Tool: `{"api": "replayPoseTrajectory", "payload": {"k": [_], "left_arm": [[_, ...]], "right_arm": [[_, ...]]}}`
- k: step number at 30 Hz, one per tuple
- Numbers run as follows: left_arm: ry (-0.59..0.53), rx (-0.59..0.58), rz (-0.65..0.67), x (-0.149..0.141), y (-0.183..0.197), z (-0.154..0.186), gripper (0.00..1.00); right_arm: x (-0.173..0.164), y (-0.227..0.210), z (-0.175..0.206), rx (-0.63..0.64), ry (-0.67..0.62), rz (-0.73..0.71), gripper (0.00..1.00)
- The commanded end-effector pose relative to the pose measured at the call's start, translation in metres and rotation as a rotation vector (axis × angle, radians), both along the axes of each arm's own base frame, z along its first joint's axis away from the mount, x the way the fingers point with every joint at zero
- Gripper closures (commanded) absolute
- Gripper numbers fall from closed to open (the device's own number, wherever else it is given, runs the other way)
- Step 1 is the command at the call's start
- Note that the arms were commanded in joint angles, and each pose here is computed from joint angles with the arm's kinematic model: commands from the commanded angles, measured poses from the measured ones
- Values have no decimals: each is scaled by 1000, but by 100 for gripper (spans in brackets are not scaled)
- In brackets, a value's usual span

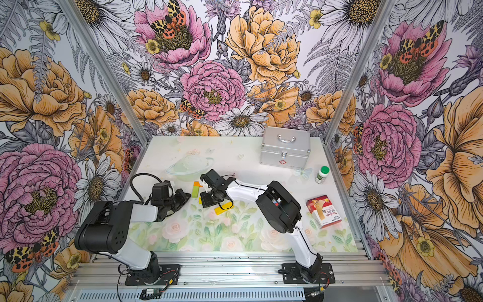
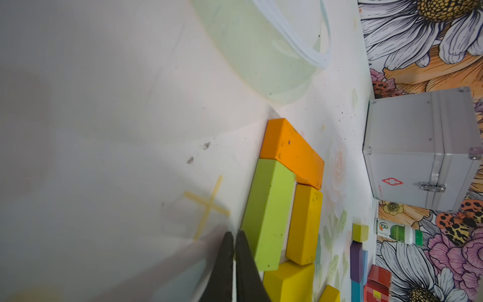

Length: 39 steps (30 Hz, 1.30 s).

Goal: Assemble the letter p with building blocks
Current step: Assemble the building block at the center of the board.

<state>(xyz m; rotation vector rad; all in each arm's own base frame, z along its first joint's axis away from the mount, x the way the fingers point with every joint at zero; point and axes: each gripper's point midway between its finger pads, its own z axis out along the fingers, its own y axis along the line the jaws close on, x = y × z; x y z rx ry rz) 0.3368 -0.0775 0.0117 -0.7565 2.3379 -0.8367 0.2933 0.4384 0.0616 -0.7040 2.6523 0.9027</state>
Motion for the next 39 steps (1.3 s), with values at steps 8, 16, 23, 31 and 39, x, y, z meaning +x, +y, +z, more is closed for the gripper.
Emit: {"api": "replayPoseTrajectory", "payload": {"k": [8,16,23,31,39], "left_arm": [[8,35,39,-25,-1,-3,95],[-3,15,-40,-26,-31,3,98],[-3,2,-56,-23,-39,4,98],[3,-20,-71,-21,-44,2,99],[13,-30,-75,-20,-46,-3,99]], "right_arm": [[21,-50,3,-62,-42,-107,100],[22,-47,-20,-87,-9,-97,100],[23,-42,-37,-93,10,-87,100],[24,-37,-49,-88,29,-80,100],[22,-35,-51,-79,45,-76,100]]}}
